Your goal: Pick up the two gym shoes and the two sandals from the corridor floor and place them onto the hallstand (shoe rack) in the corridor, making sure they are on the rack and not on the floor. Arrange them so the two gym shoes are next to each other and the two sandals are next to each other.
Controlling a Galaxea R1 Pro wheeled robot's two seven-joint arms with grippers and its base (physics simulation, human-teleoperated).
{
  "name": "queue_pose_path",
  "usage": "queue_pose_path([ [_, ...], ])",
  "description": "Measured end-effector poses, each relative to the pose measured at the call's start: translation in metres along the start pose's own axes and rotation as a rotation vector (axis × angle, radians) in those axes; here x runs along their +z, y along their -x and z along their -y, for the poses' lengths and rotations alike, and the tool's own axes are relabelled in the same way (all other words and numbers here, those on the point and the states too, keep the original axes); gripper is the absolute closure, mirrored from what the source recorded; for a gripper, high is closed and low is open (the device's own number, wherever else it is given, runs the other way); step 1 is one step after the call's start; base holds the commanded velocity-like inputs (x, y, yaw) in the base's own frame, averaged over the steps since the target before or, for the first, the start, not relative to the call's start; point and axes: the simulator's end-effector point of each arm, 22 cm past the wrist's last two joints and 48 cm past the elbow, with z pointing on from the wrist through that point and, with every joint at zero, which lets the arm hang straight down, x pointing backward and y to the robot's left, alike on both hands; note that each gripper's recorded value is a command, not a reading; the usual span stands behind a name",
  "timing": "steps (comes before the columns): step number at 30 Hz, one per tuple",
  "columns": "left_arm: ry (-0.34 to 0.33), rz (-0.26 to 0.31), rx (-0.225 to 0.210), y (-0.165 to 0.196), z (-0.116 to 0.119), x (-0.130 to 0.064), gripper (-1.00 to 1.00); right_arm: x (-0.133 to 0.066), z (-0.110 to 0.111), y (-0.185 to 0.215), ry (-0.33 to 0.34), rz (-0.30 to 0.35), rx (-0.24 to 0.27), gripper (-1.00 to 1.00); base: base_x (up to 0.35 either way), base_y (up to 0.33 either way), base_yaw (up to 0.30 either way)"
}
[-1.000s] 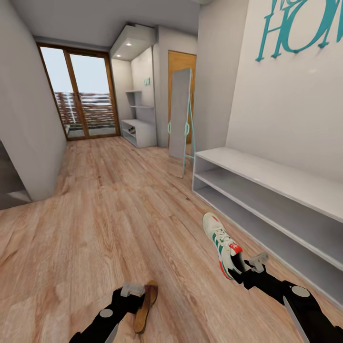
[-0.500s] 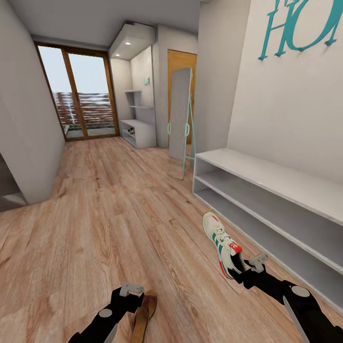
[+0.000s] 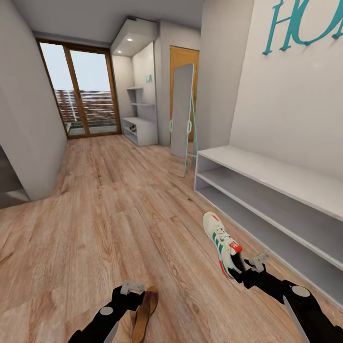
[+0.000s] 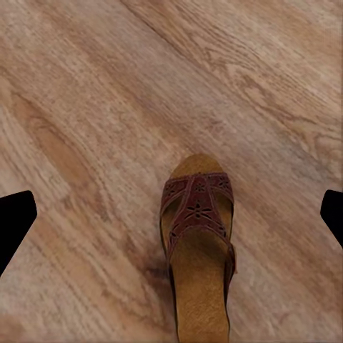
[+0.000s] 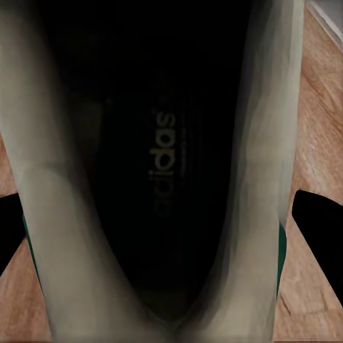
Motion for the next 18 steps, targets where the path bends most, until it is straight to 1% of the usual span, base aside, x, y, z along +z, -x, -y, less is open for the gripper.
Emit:
queue_pose_path([
  [4,0.001,0.001,0.000,-0.005,0.000,0.007,-1.00,0.003,0.000,-0.012,-0.001,-0.006,0.005,1.00,0.000,0.000,0.005],
  [12,-0.002,-0.035,-0.009,-0.026,0.001,0.016,-1.00,0.012,0.001,-0.035,0.005,-0.048,0.023,1.00,0.000,0.000,0.000],
  [18,-0.007,-0.073,-0.014,-0.047,0.002,0.021,-1.00,0.019,0.000,-0.052,0.011,-0.079,0.035,1.00,0.000,0.000,0.000],
])
